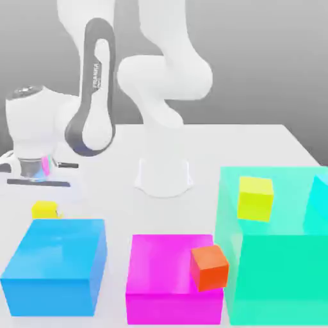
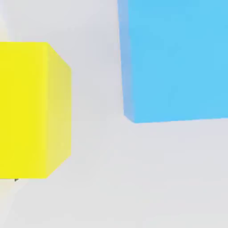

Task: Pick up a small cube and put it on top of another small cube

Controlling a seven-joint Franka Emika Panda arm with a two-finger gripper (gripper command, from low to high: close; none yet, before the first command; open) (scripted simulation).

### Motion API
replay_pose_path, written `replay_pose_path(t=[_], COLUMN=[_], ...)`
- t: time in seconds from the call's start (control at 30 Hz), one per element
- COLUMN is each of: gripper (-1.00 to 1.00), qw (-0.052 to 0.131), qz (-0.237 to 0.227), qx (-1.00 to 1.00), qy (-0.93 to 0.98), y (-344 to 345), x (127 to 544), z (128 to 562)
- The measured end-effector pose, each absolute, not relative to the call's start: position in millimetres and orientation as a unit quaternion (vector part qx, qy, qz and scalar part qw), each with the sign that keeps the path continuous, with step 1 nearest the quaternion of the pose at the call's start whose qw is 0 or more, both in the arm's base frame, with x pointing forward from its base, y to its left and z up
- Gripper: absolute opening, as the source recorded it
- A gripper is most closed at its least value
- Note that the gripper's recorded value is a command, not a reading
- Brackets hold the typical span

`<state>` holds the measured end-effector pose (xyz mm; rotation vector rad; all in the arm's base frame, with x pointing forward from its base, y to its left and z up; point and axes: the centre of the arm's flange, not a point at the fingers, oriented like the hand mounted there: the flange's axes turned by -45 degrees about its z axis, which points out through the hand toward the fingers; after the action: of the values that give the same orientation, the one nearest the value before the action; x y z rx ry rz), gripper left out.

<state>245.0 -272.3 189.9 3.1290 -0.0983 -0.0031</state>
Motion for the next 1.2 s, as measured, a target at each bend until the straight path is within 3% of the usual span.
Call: replay_pose_path(t=[0.13,0.3,0.5,0.7,0.93,1.1,1.13,1.2], gripper=[-1.00,-1.00,-1.00,-1.00,-1.00,-1.00,1.00,1.00], qw=[0.006,0.004,-0.003,-0.003,-0.002,-0.002,-0.001,-0.001], qz=[0.008,0.024,0.028,0.028,0.004,0.000,0.000,0.000], qx=[0.996,0.999,0.962,0.878,0.715,0.688,0.687,0.687], qy=[-0.088,0.027,0.272,0.478,0.699,0.726,0.727,0.727], y=[-302,-292,-195,-88,61,81,81,81], x=[237,311,412,471,461,456,455,455], z=[206,243,284,331,335,279,271,271])
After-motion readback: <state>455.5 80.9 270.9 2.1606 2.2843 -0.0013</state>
